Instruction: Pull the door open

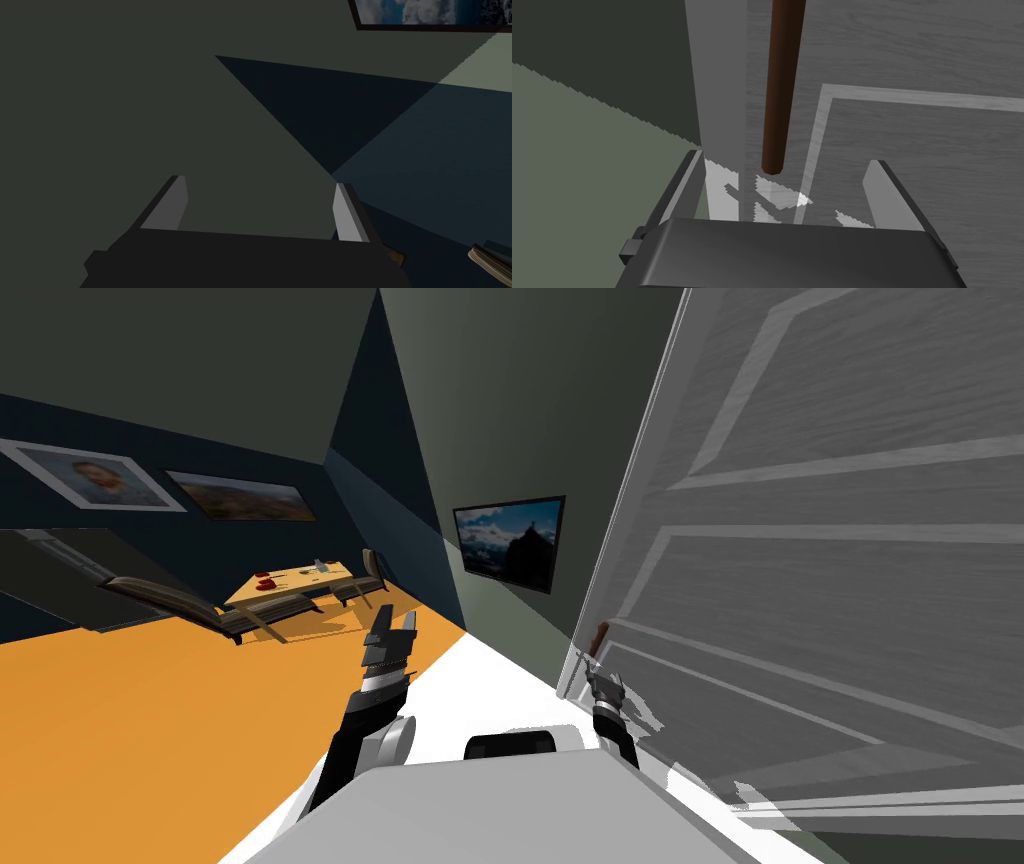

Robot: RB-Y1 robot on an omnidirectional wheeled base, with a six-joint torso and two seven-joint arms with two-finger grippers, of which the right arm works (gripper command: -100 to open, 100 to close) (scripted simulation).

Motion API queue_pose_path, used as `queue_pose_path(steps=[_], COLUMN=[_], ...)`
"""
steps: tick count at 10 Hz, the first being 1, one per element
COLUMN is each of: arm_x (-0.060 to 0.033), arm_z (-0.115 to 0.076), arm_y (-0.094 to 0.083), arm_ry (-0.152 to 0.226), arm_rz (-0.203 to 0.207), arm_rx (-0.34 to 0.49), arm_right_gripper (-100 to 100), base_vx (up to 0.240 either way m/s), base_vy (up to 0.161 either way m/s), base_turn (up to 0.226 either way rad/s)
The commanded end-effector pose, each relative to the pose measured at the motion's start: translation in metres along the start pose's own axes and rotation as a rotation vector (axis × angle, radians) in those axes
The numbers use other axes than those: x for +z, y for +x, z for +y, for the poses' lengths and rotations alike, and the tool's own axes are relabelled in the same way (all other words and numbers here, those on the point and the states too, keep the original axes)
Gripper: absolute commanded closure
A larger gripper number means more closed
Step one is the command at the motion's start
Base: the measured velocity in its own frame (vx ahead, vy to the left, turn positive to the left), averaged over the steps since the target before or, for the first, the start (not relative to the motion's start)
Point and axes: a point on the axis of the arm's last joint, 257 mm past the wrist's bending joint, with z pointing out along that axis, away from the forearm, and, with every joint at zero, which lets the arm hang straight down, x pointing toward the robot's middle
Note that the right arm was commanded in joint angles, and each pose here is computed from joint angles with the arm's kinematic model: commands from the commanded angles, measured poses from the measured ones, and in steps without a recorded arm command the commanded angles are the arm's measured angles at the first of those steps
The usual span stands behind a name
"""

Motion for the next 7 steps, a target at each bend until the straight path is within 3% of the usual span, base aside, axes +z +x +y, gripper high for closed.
queue_pose_path(steps=[1, 2, 7], arm_x=[-0.0007, -0.0004, 0.0043], arm_z=[0.004, 0.002, 0.045], arm_y=[-0.007, -0.004, -0.010], arm_ry=[-0.011, -0.006, -0.011], arm_rz=[-0.014, -0.009, -0.013], arm_rx=[0.019, 0.011, 0.013], arm_right_gripper=[-100, -100, -100], base_vx=[0.059, 0.027, 0.165], base_vy=[-0.051, -0.023, -0.009], base_turn=[0.078, 0.018, 0.011])
